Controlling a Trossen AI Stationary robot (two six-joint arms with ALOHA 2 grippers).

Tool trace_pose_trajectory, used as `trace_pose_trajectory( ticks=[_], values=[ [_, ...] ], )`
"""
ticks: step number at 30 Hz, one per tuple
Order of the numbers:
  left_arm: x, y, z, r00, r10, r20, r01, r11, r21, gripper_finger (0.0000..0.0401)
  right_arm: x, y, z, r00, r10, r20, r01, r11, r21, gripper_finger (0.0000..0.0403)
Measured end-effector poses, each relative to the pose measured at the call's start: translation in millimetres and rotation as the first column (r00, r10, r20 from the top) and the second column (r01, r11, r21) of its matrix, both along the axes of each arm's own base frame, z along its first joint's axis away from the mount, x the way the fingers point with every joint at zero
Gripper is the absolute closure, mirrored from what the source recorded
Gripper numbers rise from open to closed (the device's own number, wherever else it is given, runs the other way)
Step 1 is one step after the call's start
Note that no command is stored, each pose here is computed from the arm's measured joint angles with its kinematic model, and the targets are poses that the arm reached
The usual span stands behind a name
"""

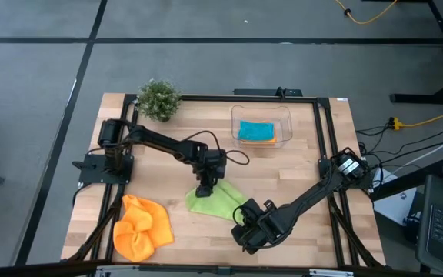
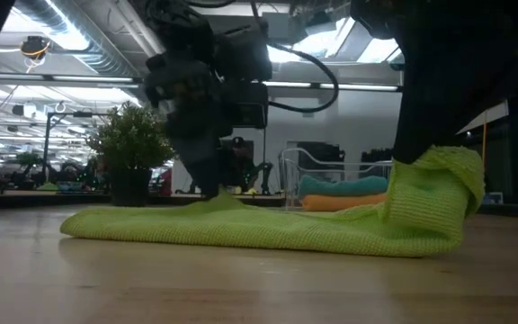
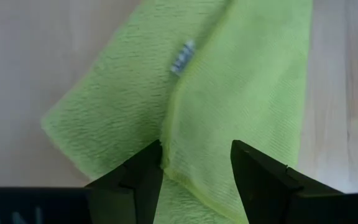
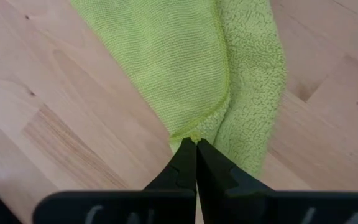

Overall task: Fold microfiber towels
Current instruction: Fold the green microfiber cloth

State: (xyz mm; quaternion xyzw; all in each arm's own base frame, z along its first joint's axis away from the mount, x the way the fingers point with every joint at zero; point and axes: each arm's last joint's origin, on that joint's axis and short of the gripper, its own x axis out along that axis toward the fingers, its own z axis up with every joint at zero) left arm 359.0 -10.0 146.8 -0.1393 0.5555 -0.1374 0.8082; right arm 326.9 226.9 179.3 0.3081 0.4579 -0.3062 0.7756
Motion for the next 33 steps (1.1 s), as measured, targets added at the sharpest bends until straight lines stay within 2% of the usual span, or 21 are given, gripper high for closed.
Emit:
trace_pose_trajectory(
  ticks=[5, 14, 18, 26, 30, 33],
  values=[
    [0, -9, 0, 1.0, -0.026, 0.004, 0.026, 1.0, 0.006, 0.0221, 0, 0, 0, 1.0, 0.001, -0.001, -0.001, 1.0, -0.002, 0.0402],
    [5, -14, 1, 0.997, -0.032, 0.072, 0.023, 0.992, 0.124, 0.0229, 0, 0, 0, 1.0, 0.002, -0.002, -0.002, 1.0, -0.002, 0.0402],
    [5, -14, 1, 0.997, -0.028, 0.071, 0.018, 0.99, 0.143, 0.0265, 0, 0, 0, 1.0, 0.001, -0.002, -0.001, 1.0, -0.001, 0.0402],
    [3, -14, 0, 0.998, -0.023, 0.05, 0.015, 0.988, 0.152, 0.0386, 0, 0, 0, 1.0, 0.002, -0.005, -0.002, 1.0, 0.004, 0.0402],
    [4, -15, 2, 0.999, 0.002, 0.038, -0.008, 0.988, 0.153, 0.0399, 0, 0, 0, 1.0, 0.002, -0.006, -0.002, 1.0, 0.005, 0.0402],
    [6, -18, 15, 1.0, 0.022, 0.01, -0.023, 0.989, 0.145, 0.04, 0, 0, 1, 1.0, 0.003, -0.007, -0.003, 1.0, 0.006, 0.0402]
  ],
)
